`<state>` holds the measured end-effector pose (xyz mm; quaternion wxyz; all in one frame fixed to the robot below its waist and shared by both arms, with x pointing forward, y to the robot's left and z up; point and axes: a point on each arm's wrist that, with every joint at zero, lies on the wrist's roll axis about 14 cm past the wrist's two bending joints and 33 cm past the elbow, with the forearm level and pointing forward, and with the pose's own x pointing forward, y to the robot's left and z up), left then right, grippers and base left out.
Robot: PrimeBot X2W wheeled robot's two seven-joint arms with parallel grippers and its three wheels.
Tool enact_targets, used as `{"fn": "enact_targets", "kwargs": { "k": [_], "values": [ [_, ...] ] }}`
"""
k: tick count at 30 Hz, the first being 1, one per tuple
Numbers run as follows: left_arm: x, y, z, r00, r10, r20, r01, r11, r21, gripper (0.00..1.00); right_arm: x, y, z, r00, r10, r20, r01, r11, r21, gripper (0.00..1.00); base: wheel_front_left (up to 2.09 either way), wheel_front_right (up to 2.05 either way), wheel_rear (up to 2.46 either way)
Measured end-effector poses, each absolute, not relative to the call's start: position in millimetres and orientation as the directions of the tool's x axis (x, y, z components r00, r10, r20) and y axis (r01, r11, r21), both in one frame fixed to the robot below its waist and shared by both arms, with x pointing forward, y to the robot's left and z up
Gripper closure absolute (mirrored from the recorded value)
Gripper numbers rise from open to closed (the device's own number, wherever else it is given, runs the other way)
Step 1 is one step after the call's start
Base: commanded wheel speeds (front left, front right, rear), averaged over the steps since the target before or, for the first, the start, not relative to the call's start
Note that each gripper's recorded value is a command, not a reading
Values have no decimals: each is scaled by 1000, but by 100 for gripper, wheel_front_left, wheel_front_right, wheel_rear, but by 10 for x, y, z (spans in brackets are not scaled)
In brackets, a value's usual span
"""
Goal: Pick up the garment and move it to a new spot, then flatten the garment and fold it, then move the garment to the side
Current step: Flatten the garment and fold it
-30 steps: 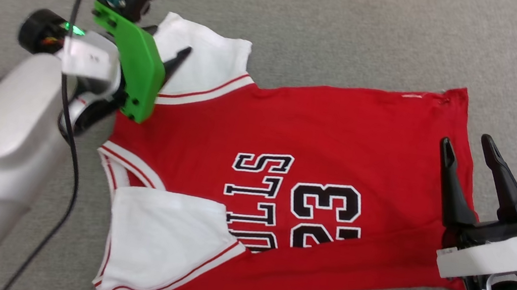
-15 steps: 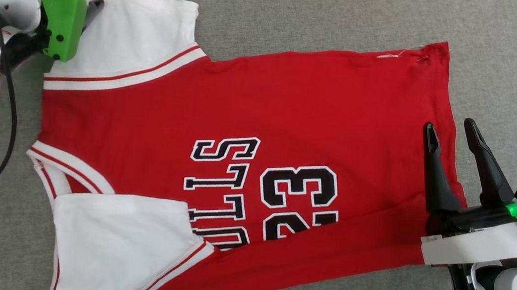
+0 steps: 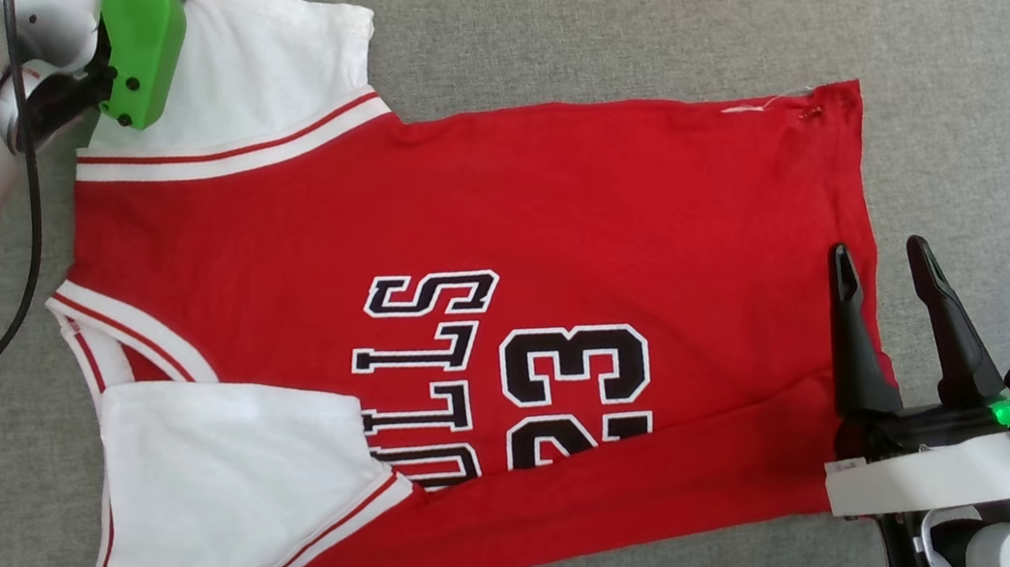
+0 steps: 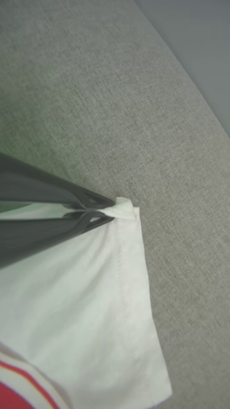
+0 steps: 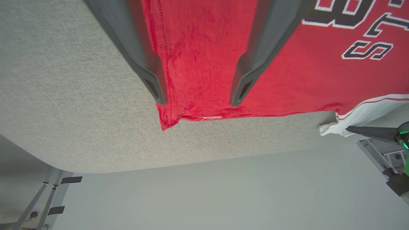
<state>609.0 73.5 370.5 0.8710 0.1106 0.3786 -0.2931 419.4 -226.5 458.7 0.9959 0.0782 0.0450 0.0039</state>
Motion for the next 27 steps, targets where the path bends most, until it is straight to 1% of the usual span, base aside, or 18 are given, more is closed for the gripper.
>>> {"fn": "enact_targets", "kwargs": {
  "k": [5,11,15,18,21,27],
  "values": [
    [6051,739,3883,587,-454,-670,576,816,-47,100,4187,-2282,4658,996,23,-88,-9,989,146,0,0,0,0],
    [6015,758,4302,657,-489,-573,571,820,-44,100,4174,-2324,4720,990,53,-131,-40,994,98,0,0,0,0],
    [5872,813,4456,669,-504,-547,574,817,-50,100,4205,-2388,4718,976,76,-203,-70,997,39,0,0,0,0],
    [5728,816,4548,666,-526,-529,586,808,-66,100,4243,-2430,4687,953,96,-287,-103,995,-11,0,0,0,0],
    [5609,815,4680,679,-540,-497,592,803,-64,100,4318,-2462,4641,915,115,-388,-143,989,-45,0,0,0,0],
    [5374,852,4830,703,-552,-449,590,805,-65,100,4601,-2500,4591,836,135,-531,-209,974,-82,0,0,0,0]
  ]
}}
